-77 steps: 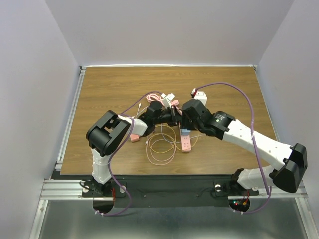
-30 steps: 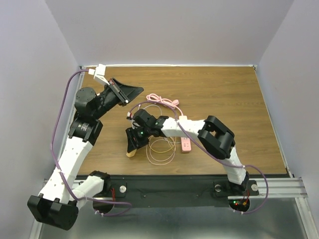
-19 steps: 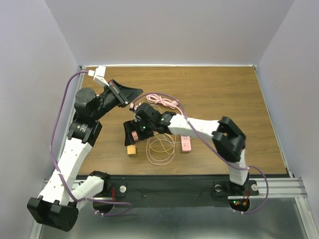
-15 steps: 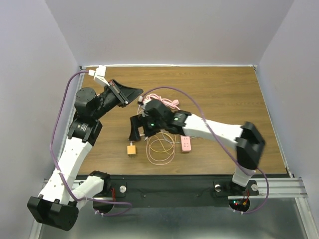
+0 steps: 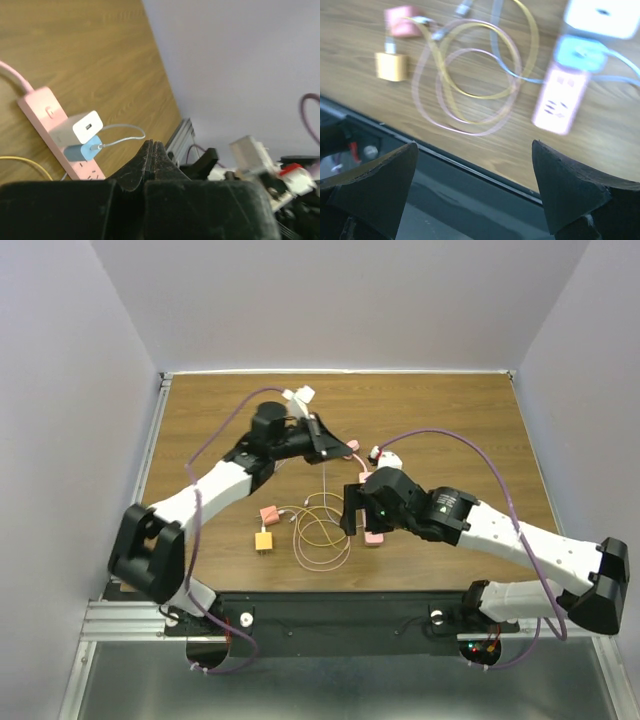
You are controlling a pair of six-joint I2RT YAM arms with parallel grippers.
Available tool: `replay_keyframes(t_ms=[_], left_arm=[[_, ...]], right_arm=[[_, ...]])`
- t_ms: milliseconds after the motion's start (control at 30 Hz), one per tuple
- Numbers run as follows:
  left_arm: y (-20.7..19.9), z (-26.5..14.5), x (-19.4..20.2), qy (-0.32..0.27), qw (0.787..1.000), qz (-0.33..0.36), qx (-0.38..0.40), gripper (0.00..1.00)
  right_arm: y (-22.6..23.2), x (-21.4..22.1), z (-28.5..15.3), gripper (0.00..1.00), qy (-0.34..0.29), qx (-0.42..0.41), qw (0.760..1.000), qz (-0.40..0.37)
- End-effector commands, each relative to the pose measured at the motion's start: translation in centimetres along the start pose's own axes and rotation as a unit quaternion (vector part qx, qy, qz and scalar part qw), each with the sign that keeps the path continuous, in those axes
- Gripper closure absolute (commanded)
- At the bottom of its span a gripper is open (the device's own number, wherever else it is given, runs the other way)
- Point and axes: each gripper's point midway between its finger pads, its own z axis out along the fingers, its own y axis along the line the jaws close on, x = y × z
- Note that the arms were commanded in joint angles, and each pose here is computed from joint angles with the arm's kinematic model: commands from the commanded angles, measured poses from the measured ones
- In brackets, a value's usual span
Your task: Pull the plug off the socket
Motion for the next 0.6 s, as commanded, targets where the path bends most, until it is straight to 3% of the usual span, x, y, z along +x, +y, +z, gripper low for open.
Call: replay_keyframes(t_ms=[0,300,567], left_arm=[[-3.7,2.9,0.3,0.018,0.996,0.054,0.064,1.0],[-0.4,9.8,4.1,0.101,0.992,0.016,0.077,1.0],[3.0,12.0,5.8,0.116,0.992,-0.015,0.057,1.0]], right_arm=[[-3.6,-0.4,-2.0,0.0,-0.041,0.069,0.995,0.055],[-7.2,1.7,-4.1,0.0,-0.053,0.1,0.988,0.108],[-8.2,3.0,-5.0,0.01,-0.047,0.096,0.986,0.131]])
